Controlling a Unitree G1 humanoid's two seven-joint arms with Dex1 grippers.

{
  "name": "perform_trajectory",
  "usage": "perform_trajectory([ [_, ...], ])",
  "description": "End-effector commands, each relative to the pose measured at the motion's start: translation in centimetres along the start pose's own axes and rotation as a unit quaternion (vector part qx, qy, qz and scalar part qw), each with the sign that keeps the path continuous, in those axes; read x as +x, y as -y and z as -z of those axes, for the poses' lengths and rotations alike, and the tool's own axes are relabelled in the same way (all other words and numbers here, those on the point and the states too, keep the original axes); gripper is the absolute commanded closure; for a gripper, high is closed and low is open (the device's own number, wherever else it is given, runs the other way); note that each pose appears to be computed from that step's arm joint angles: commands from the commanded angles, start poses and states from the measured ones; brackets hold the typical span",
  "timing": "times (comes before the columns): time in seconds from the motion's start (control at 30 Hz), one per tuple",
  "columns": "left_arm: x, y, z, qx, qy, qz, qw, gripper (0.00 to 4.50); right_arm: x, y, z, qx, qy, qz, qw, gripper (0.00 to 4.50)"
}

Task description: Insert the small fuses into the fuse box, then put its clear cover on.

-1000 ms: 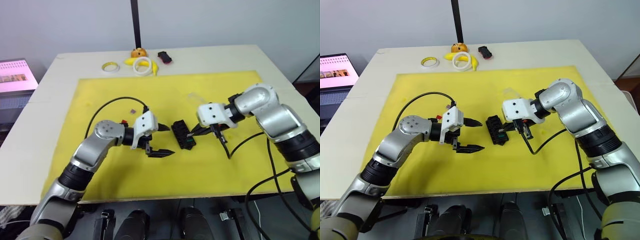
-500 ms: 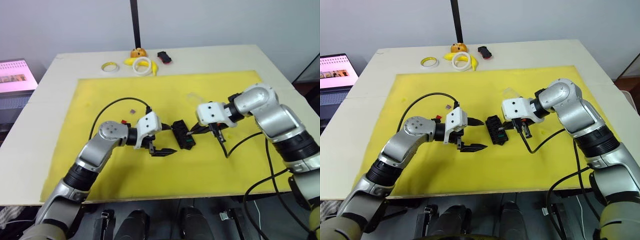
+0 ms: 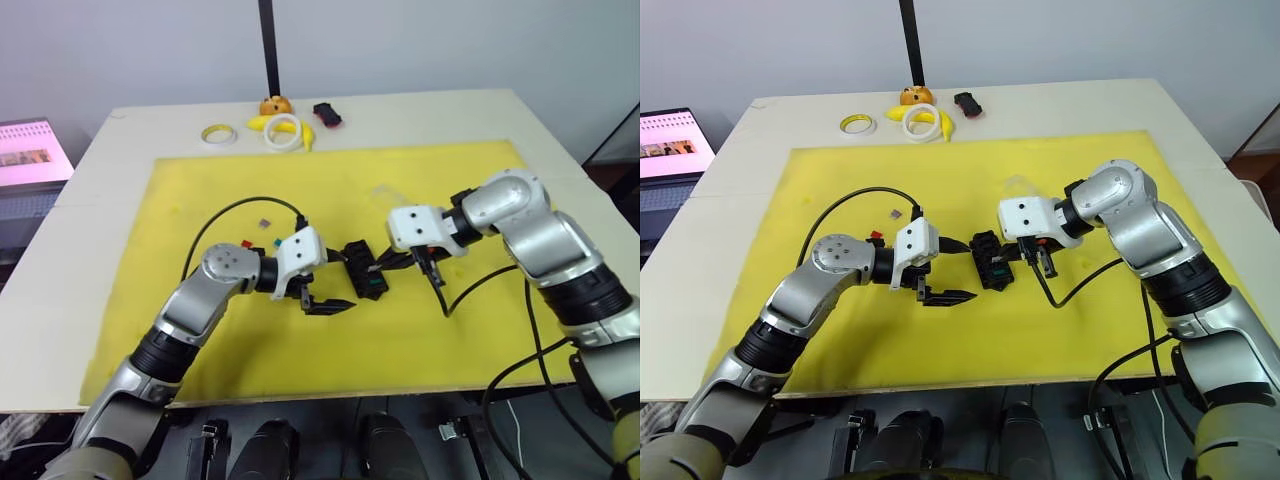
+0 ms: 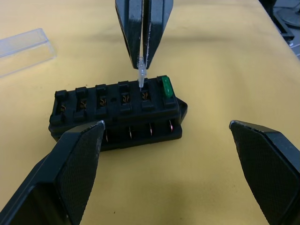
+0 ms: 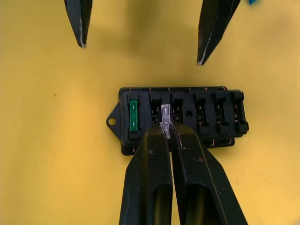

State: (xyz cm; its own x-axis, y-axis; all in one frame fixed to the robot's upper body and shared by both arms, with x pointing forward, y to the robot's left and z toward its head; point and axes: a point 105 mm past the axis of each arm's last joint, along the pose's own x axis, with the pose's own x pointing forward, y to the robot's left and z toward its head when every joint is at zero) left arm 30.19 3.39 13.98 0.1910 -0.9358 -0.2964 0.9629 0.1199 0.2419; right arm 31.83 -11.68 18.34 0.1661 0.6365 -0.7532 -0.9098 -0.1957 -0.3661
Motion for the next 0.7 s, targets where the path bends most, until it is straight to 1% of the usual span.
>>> perform_trajectory([
  [0.03, 0.1, -0.1, -1.4, 0.025, 0.014, -0.001, 1.0, 0.02, -0.6, 0.1, -1.0, -0.015, 0.012, 0.008, 1.0, 4.5],
  [0.27, 0.2, -0.1, -1.5, 0.026, 0.015, 0.001, 1.0, 0.02, -0.9, 0.3, -1.1, -0.011, 0.011, 0.012, 1.0, 4.5],
  [0.47, 0.5, -0.1, -1.4, 0.027, 0.013, 0.002, 1.0, 0.02, 0.0, -0.3, 0.5, 0.0, -0.012, 0.009, 1.0, 4.5],
  [0.7, 0.7, -0.1, -1.5, 0.031, 0.013, 0.003, 0.999, 0.02, 0.3, 0.1, 1.0, 0.003, -0.024, 0.024, 0.999, 4.5],
])
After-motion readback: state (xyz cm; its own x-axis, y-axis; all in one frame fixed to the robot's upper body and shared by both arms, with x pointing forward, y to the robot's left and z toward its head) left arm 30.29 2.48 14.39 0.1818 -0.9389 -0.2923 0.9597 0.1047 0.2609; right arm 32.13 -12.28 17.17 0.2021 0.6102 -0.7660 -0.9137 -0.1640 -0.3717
